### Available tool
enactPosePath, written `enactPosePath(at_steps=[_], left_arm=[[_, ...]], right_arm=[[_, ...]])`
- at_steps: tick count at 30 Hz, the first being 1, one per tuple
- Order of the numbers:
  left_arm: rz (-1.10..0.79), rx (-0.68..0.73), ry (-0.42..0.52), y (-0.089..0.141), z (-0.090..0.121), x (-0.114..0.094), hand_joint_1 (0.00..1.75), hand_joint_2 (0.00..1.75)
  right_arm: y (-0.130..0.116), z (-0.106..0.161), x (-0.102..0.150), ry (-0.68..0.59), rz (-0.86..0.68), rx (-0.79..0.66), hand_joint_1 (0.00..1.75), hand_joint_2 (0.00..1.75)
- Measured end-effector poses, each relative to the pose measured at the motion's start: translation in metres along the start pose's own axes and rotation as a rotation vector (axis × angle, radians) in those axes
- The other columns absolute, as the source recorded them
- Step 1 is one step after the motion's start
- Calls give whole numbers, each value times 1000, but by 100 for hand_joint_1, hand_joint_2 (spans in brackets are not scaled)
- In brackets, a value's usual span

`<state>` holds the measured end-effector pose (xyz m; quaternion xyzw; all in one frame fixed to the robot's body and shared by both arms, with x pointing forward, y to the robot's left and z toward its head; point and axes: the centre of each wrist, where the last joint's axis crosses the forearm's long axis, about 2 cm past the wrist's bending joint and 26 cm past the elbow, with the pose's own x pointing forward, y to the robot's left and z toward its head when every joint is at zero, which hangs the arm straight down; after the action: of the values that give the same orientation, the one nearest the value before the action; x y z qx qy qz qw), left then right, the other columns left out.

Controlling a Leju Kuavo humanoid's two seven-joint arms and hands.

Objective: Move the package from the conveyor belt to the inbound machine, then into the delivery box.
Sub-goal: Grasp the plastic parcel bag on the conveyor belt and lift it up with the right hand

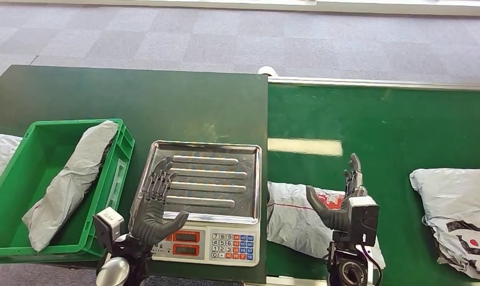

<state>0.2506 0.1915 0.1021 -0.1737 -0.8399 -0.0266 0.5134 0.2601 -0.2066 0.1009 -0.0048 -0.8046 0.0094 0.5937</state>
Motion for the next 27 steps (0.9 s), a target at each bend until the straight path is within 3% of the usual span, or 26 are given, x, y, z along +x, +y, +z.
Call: enactPosePath(at_steps=[17,19,24,27], left_arm=[[6,24,7,1,8,0,0,175],[4,29,8,1,8,1,0,175],[-13,55,28,4,13,5,0,175],[-18,65,33,6,16,7,0,175]], right_arm=[[6,0,1,-6,31,9,0,175],[6,0,1,62,117,26,0,175],[5,6,-8,410,554,84,0,175],[3,11,-17,515,655,130,0,175]])
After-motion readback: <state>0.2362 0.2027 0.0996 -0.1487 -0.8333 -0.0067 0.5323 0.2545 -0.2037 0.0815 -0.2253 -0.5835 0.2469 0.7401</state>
